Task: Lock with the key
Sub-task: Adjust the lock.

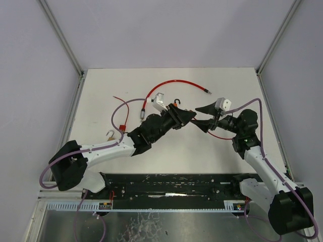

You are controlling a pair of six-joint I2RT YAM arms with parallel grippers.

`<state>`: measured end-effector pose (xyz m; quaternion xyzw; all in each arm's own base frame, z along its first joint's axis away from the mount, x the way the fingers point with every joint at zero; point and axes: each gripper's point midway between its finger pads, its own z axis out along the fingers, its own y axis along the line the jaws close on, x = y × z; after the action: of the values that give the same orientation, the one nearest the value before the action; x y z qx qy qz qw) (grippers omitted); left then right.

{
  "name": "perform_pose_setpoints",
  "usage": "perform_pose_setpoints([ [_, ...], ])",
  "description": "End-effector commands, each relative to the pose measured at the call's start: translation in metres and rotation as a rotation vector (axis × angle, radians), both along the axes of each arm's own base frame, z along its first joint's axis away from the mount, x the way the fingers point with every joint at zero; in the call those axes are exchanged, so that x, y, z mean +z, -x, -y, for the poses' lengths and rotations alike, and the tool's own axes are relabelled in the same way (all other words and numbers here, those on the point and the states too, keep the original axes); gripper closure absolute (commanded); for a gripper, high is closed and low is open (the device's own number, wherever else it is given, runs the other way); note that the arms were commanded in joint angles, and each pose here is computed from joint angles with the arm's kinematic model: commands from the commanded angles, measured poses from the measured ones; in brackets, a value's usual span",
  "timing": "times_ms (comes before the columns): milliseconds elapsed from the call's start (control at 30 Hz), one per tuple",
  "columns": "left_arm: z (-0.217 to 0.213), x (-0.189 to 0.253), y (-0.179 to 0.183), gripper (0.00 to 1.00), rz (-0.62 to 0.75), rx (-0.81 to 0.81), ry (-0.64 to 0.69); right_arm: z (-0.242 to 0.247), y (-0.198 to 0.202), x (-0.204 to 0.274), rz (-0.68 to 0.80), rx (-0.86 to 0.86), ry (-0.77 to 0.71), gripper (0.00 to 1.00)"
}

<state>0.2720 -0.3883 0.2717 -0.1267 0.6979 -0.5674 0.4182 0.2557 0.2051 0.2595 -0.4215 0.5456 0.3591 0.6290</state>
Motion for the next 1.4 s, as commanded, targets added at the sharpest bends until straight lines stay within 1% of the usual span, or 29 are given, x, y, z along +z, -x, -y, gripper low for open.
perform_pose_setpoints([
  [0, -0.004, 0.034, -0.004, 1.0, 0.021, 0.048, 0.096, -0.003, 0.006, 0.032, 0.074, 0.03, -0.08, 0.38],
  [100, -0.003, 0.034, -0.003, 1.0, 0.021, 0.046, 0.099, -0.004, 0.006, 0.031, 0.064, 0.032, -0.084, 0.41],
  [200, -0.002, 0.036, -0.002, 1.0, 0.019, 0.044, 0.107, -0.004, 0.005, 0.028, 0.051, 0.032, -0.084, 0.5],
  [267, -0.002, 0.037, -0.002, 1.0, 0.018, 0.043, 0.114, -0.005, 0.005, 0.025, 0.037, 0.037, -0.084, 0.54],
  [567, 0.002, 0.042, 0.003, 1.0, 0.017, 0.029, 0.138, -0.009, 0.006, 0.022, 0.016, 0.05, -0.093, 0.56],
  [600, 0.003, 0.042, 0.003, 1.0, 0.017, 0.026, 0.139, -0.01, 0.007, 0.022, 0.018, 0.052, -0.095, 0.58],
  [667, 0.004, 0.042, 0.004, 1.0, 0.017, 0.019, 0.141, -0.01, 0.007, 0.022, 0.021, 0.055, -0.095, 0.68],
  [767, 0.007, 0.043, 0.006, 1.0, 0.02, 0.001, 0.15, -0.011, 0.008, 0.021, 0.011, 0.061, -0.092, 0.8],
  [800, 0.007, 0.045, 0.007, 0.96, 0.024, -0.007, 0.155, -0.011, 0.008, 0.021, 0.008, 0.06, -0.092, 0.84],
  [833, 0.008, 0.045, 0.009, 0.9, 0.028, -0.015, 0.155, -0.011, 0.007, 0.022, 0.004, 0.06, -0.091, 0.87],
  [867, 0.009, 0.047, 0.01, 0.8, 0.036, -0.022, 0.154, -0.011, 0.007, 0.023, -0.001, 0.059, -0.09, 0.9],
  [900, 0.009, 0.048, 0.011, 0.66, 0.047, -0.029, 0.15, -0.011, 0.008, 0.023, -0.011, 0.062, -0.087, 0.93],
  [967, 0.008, 0.053, 0.015, 0.5, 0.087, -0.045, 0.151, -0.012, 0.01, 0.025, -0.021, 0.075, -0.083, 0.98],
  [1033, 0.004, 0.057, 0.019, 0.37, 0.123, -0.052, 0.155, -0.012, 0.013, 0.027, -0.033, 0.088, -0.08, 1.0],
  [1100, 0.002, 0.058, 0.022, 0.29, 0.153, -0.057, 0.148, -0.01, 0.014, 0.03, -0.046, 0.095, -0.087, 1.0],
  [1200, -0.003, 0.06, 0.025, 0.2, 0.188, -0.056, 0.127, -0.004, 0.015, 0.037, -0.06, 0.097, -0.1, 1.0],
  [1333, -0.021, 0.06, 0.023, 0.12, 0.285, 0.006, 0.047, 0.007, 0.021, 0.052, -0.084, 0.114, -0.119, 1.0],
  [1367, -0.028, 0.063, 0.022, 0.08, 0.327, 0.03, 0.017, 0.01, 0.023, 0.055, -0.092, 0.123, -0.119, 1.0],
])
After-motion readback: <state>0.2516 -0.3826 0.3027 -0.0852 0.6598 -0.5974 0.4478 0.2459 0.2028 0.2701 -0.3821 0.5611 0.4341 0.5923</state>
